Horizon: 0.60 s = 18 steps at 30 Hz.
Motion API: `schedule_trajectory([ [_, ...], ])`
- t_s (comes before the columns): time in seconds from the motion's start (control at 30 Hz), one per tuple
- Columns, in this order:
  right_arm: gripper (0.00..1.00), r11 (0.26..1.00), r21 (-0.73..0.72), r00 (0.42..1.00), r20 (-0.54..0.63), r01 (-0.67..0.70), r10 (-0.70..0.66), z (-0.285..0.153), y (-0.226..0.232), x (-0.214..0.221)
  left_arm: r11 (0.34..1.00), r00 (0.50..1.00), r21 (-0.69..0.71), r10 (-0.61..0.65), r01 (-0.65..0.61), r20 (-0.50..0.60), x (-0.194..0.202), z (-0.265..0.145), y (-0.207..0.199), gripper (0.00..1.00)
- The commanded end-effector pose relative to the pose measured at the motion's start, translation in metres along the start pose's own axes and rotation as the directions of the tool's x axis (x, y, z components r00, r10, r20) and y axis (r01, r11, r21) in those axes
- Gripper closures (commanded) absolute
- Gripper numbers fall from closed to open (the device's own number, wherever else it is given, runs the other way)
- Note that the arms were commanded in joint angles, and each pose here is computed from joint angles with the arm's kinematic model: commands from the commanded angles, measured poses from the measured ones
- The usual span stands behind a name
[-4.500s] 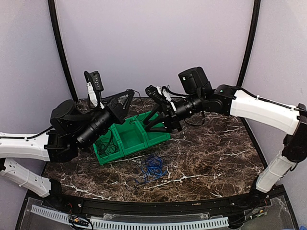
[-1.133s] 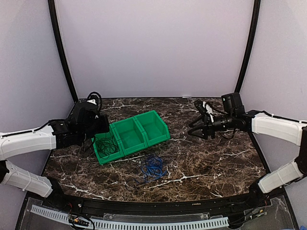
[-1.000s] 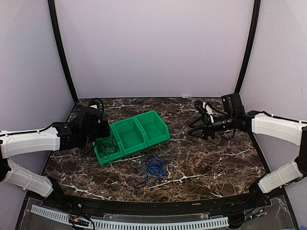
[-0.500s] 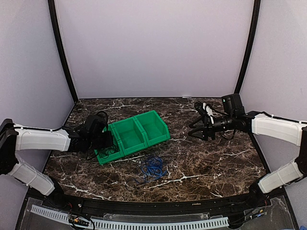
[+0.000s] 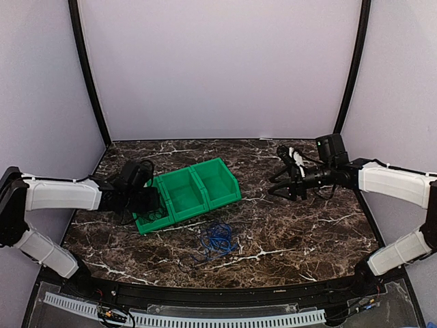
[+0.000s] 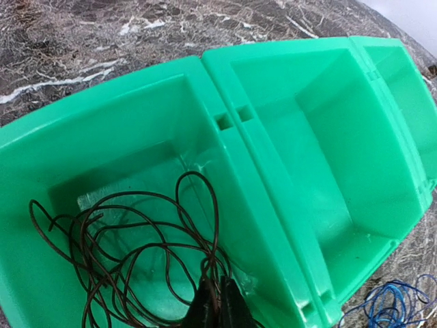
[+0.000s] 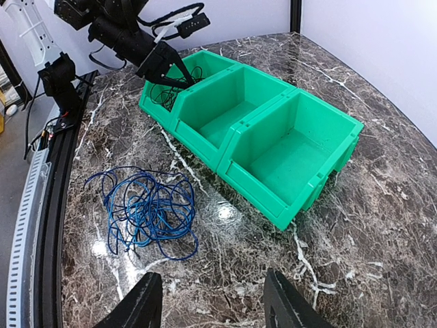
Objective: Untangle the cables
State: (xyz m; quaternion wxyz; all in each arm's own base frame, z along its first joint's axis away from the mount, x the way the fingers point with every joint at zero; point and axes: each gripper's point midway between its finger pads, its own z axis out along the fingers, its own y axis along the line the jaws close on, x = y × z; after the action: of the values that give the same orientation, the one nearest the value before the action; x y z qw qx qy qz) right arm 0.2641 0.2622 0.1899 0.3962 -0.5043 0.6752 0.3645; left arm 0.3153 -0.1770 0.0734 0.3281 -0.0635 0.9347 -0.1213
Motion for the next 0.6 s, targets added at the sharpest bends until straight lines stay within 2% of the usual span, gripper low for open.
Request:
schedule_trajectory([
  [0.0, 0.48, 0.999, 0.013, 0.999, 0.024, 0.046, -0.046, -0.006, 0.001, -0.009, 0.998, 0.997, 0.051, 0.034, -0.038, 0.074, -0.030, -0.038, -0.012, 0.92],
  [0.13, 0.47, 0.999, 0.010, 0.999, 0.022, 0.045, -0.045, -0.005, 0.001, -0.008, 0.997, 0.993, 0.046, 0.054, -0.059, 0.104, -0.043, -0.063, -0.011, 0.75],
  [0.23, 0.47, 0.999, 0.011, 0.999, 0.020, 0.045, -0.046, -0.005, 0.001, -0.008, 0.997, 0.990, -0.012, 0.078, -0.077, 0.116, -0.054, -0.079, -0.003, 0.52],
  [0.3, 0.47, 0.999, 0.012, 0.999, 0.020, 0.045, -0.046, -0.005, 0.001, -0.008, 0.995, 0.990, -0.047, 0.092, -0.088, 0.105, -0.055, -0.084, 0.003, 0.46],
  [0.43, 0.47, 0.999, 0.013, 0.999, 0.017, 0.047, -0.047, -0.005, 0.000, -0.007, 0.995, 0.991, 0.024, 0.093, -0.096, 0.094, -0.051, -0.088, -0.008, 0.46],
  [0.47, 0.47, 0.999, 0.014, 0.999, 0.016, 0.048, -0.048, -0.005, 0.000, -0.007, 0.990, 0.987, 0.080, 0.107, -0.117, 0.119, -0.057, -0.092, -0.020, 0.49],
  [0.5, 0.47, 0.999, 0.016, 0.999, 0.015, 0.049, -0.049, -0.005, -0.001, -0.006, 0.974, 0.988, 0.177, 0.124, -0.139, 0.093, -0.048, -0.092, -0.036, 0.50],
  [0.53, 0.47, 0.999, 0.016, 0.999, 0.012, 0.049, -0.049, -0.005, 0.000, -0.006, 0.953, 0.981, 0.251, 0.141, -0.172, 0.136, -0.054, -0.099, -0.051, 0.51],
  [0.57, 0.47, 0.999, 0.016, 0.999, 0.011, 0.048, -0.048, -0.004, -0.001, -0.005, 0.923, 0.979, 0.333, 0.162, -0.194, 0.121, -0.045, -0.101, -0.065, 0.51],
])
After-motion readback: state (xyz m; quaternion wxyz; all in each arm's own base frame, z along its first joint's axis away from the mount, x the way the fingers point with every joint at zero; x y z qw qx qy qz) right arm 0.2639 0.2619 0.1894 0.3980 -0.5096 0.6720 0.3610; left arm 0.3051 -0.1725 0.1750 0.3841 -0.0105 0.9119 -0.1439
